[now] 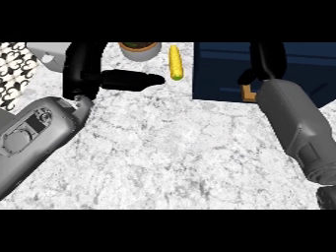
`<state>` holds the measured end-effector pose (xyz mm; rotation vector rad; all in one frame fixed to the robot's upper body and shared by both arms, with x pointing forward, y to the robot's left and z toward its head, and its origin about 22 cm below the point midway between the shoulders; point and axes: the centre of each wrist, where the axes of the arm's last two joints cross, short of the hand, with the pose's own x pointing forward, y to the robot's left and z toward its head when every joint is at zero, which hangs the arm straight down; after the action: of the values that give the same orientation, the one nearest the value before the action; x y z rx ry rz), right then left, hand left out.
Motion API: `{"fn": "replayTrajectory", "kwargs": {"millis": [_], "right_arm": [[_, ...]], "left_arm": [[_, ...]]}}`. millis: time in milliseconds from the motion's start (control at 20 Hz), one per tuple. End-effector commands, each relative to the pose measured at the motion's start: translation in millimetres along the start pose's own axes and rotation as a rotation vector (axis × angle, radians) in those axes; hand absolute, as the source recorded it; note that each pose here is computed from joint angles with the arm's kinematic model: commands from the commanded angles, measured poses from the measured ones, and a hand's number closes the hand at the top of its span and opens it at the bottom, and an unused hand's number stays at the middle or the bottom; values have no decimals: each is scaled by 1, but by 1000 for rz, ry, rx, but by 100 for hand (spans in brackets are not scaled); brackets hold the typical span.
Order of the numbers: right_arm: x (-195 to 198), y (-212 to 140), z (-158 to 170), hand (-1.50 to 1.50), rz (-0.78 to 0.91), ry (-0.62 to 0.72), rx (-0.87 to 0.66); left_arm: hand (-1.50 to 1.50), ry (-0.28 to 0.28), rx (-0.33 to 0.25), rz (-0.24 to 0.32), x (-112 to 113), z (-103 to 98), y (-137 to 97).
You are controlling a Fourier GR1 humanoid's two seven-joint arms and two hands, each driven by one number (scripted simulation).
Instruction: Pick up the can, place it into the drawer and close the drawer
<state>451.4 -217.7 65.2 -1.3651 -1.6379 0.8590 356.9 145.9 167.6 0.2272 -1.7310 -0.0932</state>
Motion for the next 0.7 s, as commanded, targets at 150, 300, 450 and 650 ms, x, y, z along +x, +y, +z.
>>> {"fn": "replayTrajectory", "kwargs": {"millis": [150,300,450,650], "right_arm": [[43,-21,-29,-150,-261,-11,-90],[50,-13,-23,-150,-371,0,-96],[61,-14,-25,-150,-484,30,-101],[53,-18,-28,-150,-607,32,-127]], "left_arm": [[-150,2,9,2,-5,3,14],[-150,16,2,4,-17,10,15],[-150,8,7,-7,-4,5,21],[-150,12,40,-13,-31,16,17]]}}
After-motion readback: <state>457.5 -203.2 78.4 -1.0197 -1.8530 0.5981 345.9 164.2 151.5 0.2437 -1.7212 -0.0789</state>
